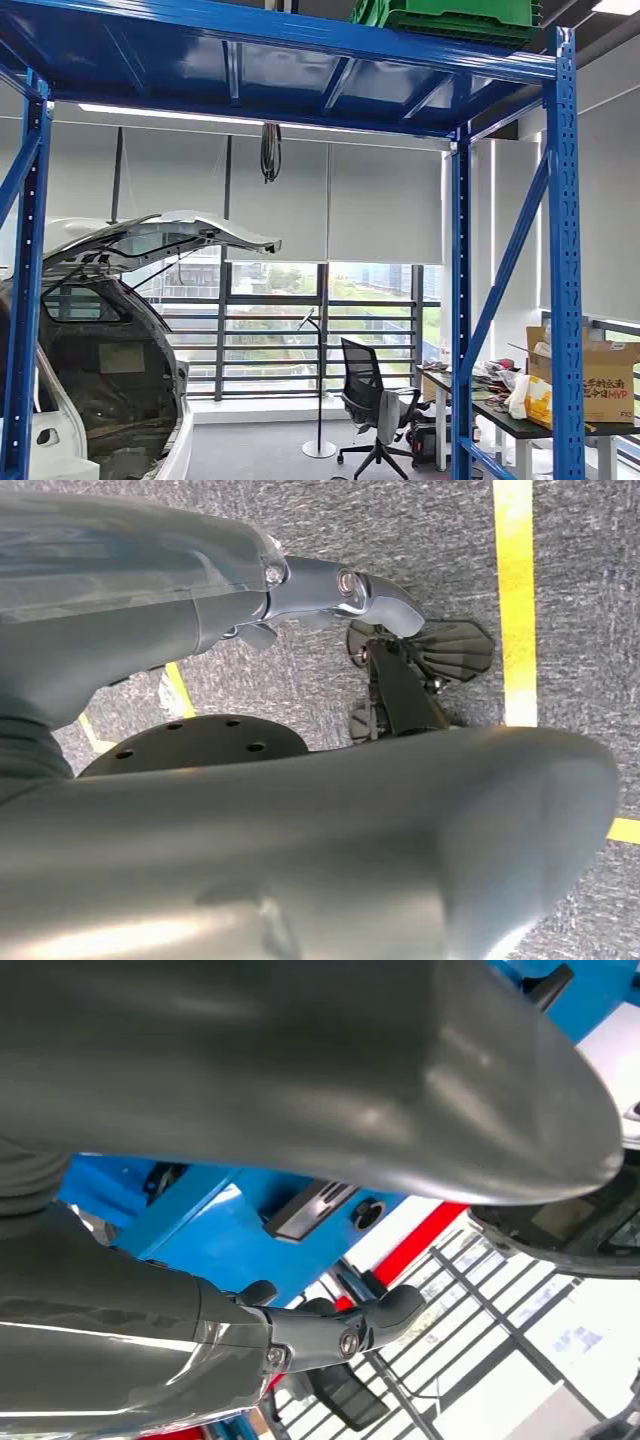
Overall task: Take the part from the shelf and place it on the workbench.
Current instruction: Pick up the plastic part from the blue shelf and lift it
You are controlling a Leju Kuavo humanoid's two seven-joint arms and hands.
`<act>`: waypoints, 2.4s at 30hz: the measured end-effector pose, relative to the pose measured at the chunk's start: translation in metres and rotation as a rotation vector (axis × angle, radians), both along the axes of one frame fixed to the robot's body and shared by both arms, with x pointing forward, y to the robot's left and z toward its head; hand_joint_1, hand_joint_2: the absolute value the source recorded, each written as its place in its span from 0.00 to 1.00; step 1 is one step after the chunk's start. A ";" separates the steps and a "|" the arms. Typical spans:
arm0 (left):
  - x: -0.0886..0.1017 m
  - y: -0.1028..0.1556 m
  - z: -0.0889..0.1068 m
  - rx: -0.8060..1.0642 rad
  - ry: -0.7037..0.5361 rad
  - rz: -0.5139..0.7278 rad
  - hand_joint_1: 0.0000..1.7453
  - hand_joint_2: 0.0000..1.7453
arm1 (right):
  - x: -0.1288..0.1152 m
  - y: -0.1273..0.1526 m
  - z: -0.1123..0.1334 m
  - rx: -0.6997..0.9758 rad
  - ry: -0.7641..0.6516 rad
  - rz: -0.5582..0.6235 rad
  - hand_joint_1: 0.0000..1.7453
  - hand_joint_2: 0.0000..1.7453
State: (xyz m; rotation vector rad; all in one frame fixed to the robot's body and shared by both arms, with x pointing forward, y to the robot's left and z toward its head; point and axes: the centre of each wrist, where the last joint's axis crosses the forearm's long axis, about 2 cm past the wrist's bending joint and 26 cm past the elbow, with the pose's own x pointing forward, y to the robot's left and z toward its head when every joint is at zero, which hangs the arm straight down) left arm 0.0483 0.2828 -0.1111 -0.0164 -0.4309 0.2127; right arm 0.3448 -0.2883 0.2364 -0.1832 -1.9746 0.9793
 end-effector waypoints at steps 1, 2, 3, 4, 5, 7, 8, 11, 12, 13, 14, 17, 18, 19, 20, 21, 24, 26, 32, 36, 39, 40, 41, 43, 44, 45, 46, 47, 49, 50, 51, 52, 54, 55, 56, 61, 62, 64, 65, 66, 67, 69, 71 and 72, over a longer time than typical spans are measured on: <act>0.000 0.000 0.000 0.000 0.000 0.000 0.00 0.00 | 0.000 0.000 -0.001 -0.001 0.002 0.000 0.00 0.00; 0.000 0.000 0.000 0.000 0.000 0.000 0.00 0.00 | -0.001 0.000 -0.002 -0.001 0.005 0.000 0.00 0.00; 0.000 0.000 0.000 0.000 0.001 0.000 0.00 0.00 | -0.001 -0.001 -0.003 -0.003 0.009 -0.001 0.00 0.00; -0.001 0.000 0.000 0.000 0.001 0.000 0.00 0.00 | -0.002 -0.001 -0.004 -0.004 0.012 -0.001 0.00 0.00; -0.001 0.000 0.000 0.000 0.001 0.000 0.00 0.00 | -0.002 -0.001 -0.005 -0.005 0.013 -0.001 0.00 0.00; -0.001 0.000 0.000 0.000 0.001 0.000 0.00 0.00 | -0.002 -0.002 -0.004 -0.006 0.013 -0.002 0.00 0.00; -0.001 0.000 0.000 0.001 0.001 0.000 0.00 0.00 | -0.002 -0.002 -0.004 -0.006 0.011 -0.002 0.00 0.00; -0.001 0.001 0.000 0.004 0.003 0.000 0.00 0.00 | -0.002 -0.002 -0.004 -0.008 0.012 -0.003 0.00 0.00; -0.002 0.001 0.000 0.004 0.003 0.000 0.00 0.00 | -0.003 -0.002 -0.004 -0.008 0.012 -0.003 0.00 0.00; -0.002 0.001 0.000 0.004 0.003 0.001 0.00 0.00 | -0.003 -0.002 -0.003 -0.008 0.009 -0.002 0.00 0.00; -0.001 0.001 0.000 0.004 0.001 0.001 0.00 0.00 | -0.002 -0.002 -0.002 -0.007 0.005 -0.002 0.00 0.00; -0.002 0.001 0.000 0.004 0.001 0.001 0.00 0.00 | -0.002 -0.002 -0.001 -0.007 0.000 0.001 0.00 0.00; -0.003 0.001 0.000 0.004 0.003 0.001 0.00 0.00 | -0.003 -0.002 -0.001 -0.008 0.002 0.001 0.00 0.00; -0.003 0.001 0.000 0.004 0.004 0.001 0.00 0.00 | -0.003 -0.002 -0.002 -0.008 0.004 0.001 0.00 0.00; -0.003 0.001 0.000 0.004 0.004 0.001 0.00 0.00 | -0.003 -0.002 -0.002 -0.008 0.005 0.002 0.00 0.00; -0.003 0.001 0.000 0.005 0.004 0.001 0.00 0.00 | -0.003 -0.002 -0.002 -0.008 0.005 0.002 0.00 0.00; -0.003 0.002 0.000 0.008 0.003 0.001 0.00 0.00 | -0.003 -0.001 -0.002 -0.007 0.002 0.003 0.00 0.00; -0.002 0.002 0.000 0.009 0.002 0.001 0.00 0.00 | -0.004 -0.001 -0.002 -0.007 0.001 0.003 0.00 0.00; -0.001 0.004 0.000 0.015 -0.007 0.002 0.00 0.00 | -0.006 -0.003 -0.002 -0.006 -0.001 0.001 0.00 0.00; -0.002 0.004 0.000 0.015 -0.007 0.002 0.00 0.00 | -0.008 -0.004 -0.005 -0.006 0.008 0.000 0.00 0.00; -0.002 0.004 0.000 0.015 -0.008 0.002 0.00 0.00 | -0.007 -0.004 -0.004 -0.003 0.004 -0.003 0.00 0.00; -0.002 0.004 0.000 0.015 -0.008 0.002 0.00 0.00 | -0.007 -0.005 -0.004 -0.003 0.003 -0.004 0.00 0.00; -0.002 0.004 0.000 0.015 -0.007 0.002 0.00 0.00 | -0.007 -0.004 -0.003 -0.002 0.003 -0.003 0.00 0.00; -0.002 0.004 0.000 0.015 -0.006 0.002 0.00 0.00 | -0.008 -0.005 -0.003 -0.001 0.001 -0.003 0.00 0.00; -0.002 0.004 0.000 0.015 -0.006 0.002 0.00 0.00 | -0.008 -0.005 -0.003 0.000 -0.001 -0.003 0.00 0.00; -0.002 0.004 0.000 0.015 -0.007 0.002 0.00 0.00 | -0.007 -0.005 -0.002 0.000 -0.004 -0.003 0.00 0.00; -0.002 0.004 0.000 0.015 -0.006 0.002 0.00 0.00 | -0.007 -0.005 -0.002 0.001 -0.005 -0.002 0.00 0.00; -0.002 0.004 0.000 0.014 -0.004 0.002 0.00 0.00 | -0.008 -0.004 -0.002 0.001 -0.005 -0.001 0.00 0.00; -0.004 0.004 -0.001 0.014 0.001 0.001 0.00 0.00 | -0.008 -0.004 -0.003 0.000 -0.001 0.000 0.00 0.00; -0.004 0.004 -0.001 0.013 0.003 0.001 0.00 0.00 | -0.009 -0.004 -0.004 0.000 0.000 0.000 0.00 0.00; -0.004 0.004 -0.001 0.013 0.003 0.001 0.00 0.00 | -0.009 -0.004 -0.004 0.000 0.002 0.001 0.00 0.00; -0.004 0.004 -0.001 0.013 0.003 0.001 0.00 0.00 | -0.009 -0.004 -0.004 0.000 0.002 0.001 0.00 0.00; -0.004 0.004 0.000 0.013 0.002 0.001 0.00 0.00 | -0.009 -0.004 -0.004 0.000 0.002 0.000 0.00 0.00; -0.003 0.003 0.000 0.012 0.001 0.001 0.00 0.00 | -0.009 -0.004 -0.004 0.000 0.002 0.000 0.00 0.00; -0.003 0.003 0.000 0.012 0.001 0.001 0.00 0.00 | -0.009 -0.004 -0.005 0.000 0.002 0.000 0.00 0.00; -0.003 0.004 0.000 0.013 0.000 0.001 0.00 0.00 | -0.009 -0.005 -0.004 0.002 -0.001 -0.003 0.00 0.00; -0.002 0.004 0.000 0.013 -0.001 0.001 0.00 0.00 | -0.009 -0.005 -0.004 0.002 0.000 -0.003 0.00 0.00; -0.003 0.003 0.000 0.012 0.000 0.001 0.00 0.00 | -0.010 -0.005 -0.006 0.002 0.005 -0.004 0.00 0.00; -0.003 0.003 0.000 0.012 0.001 0.001 0.00 0.00 | -0.010 -0.005 -0.007 0.002 0.008 -0.004 0.00 0.00; -0.003 0.003 0.000 0.012 0.001 0.001 0.00 0.00 | -0.010 -0.005 -0.007 0.001 0.010 -0.004 0.00 0.00; -0.003 0.003 0.000 0.012 0.001 0.001 0.00 0.00 | -0.010 -0.005 -0.008 0.002 0.010 -0.004 0.00 0.00; -0.003 0.003 0.000 0.012 0.000 0.001 0.00 0.00 | -0.010 -0.005 -0.007 0.002 0.009 -0.005 0.00 0.00; -0.003 0.003 0.000 0.012 0.001 0.001 0.00 0.00 | -0.010 -0.006 -0.006 0.003 0.006 -0.005 0.00 0.00; -0.003 0.003 0.000 0.012 0.001 0.001 0.00 0.00 | -0.010 -0.006 -0.006 0.003 0.006 -0.005 0.00 0.00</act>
